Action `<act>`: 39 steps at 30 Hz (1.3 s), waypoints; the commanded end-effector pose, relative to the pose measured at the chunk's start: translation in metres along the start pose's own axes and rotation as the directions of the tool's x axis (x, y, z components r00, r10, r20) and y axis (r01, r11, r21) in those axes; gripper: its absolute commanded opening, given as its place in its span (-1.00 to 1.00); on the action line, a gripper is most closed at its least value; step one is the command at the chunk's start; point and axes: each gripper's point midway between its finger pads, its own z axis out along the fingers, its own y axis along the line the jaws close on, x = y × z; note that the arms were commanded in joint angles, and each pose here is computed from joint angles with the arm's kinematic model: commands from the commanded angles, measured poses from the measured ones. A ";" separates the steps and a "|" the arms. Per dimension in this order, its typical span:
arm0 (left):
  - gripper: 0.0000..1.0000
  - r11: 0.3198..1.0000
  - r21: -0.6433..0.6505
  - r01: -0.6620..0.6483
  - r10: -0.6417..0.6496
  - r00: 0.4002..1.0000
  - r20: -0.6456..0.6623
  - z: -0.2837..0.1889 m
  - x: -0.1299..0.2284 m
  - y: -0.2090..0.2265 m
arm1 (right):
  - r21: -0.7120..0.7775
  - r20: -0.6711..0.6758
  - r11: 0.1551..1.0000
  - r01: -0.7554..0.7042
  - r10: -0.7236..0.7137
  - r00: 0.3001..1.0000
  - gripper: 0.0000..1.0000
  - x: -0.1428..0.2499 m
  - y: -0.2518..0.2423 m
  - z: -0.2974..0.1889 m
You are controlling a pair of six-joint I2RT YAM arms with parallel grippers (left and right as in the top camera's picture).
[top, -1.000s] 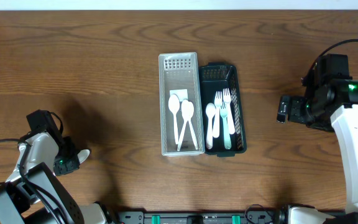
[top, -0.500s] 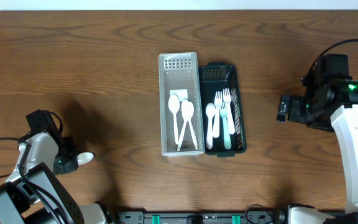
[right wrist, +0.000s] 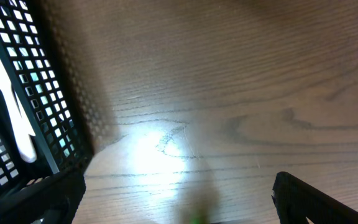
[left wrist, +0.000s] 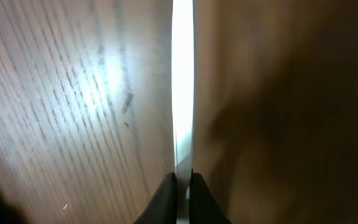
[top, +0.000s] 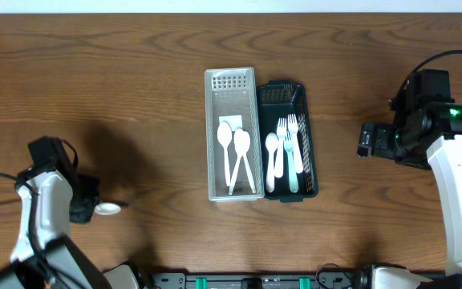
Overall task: Pack container
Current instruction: 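Lower the left gripper to the last white spoon and grasp it, then carry the spoon into the clear basket and open the left gripper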
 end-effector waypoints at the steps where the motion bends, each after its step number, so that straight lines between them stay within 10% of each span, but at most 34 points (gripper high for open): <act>1: -0.88 0.971 0.091 -0.221 0.212 0.972 0.105 -0.042 -0.008 -0.028 | 0.004 0.006 1.000 0.007 -0.007 1.000 0.98 -0.001 -0.003 -0.001; 10: -0.88 0.693 0.197 -0.694 0.625 0.714 0.316 -0.166 0.047 -0.099 | -0.003 -0.003 1.000 0.006 -0.006 1.000 0.98 0.001 -0.002 -0.001; 24: -0.88 -0.189 0.086 -0.978 0.793 -0.100 0.602 -0.249 0.231 -0.176 | -0.006 -0.003 1.000 0.007 -0.007 1.000 0.98 0.001 -0.001 -0.001; 30: -0.88 -0.276 0.073 -0.958 0.794 -0.184 0.579 -0.218 0.278 -0.205 | -0.006 -0.004 1.000 0.007 -0.007 1.000 0.99 0.001 -0.001 -0.001; 39: -0.88 -0.227 0.085 -0.970 0.879 -0.166 0.448 -0.140 0.301 -0.234 | -0.005 -0.009 1.000 0.007 -0.007 1.000 0.98 0.002 -0.001 -0.001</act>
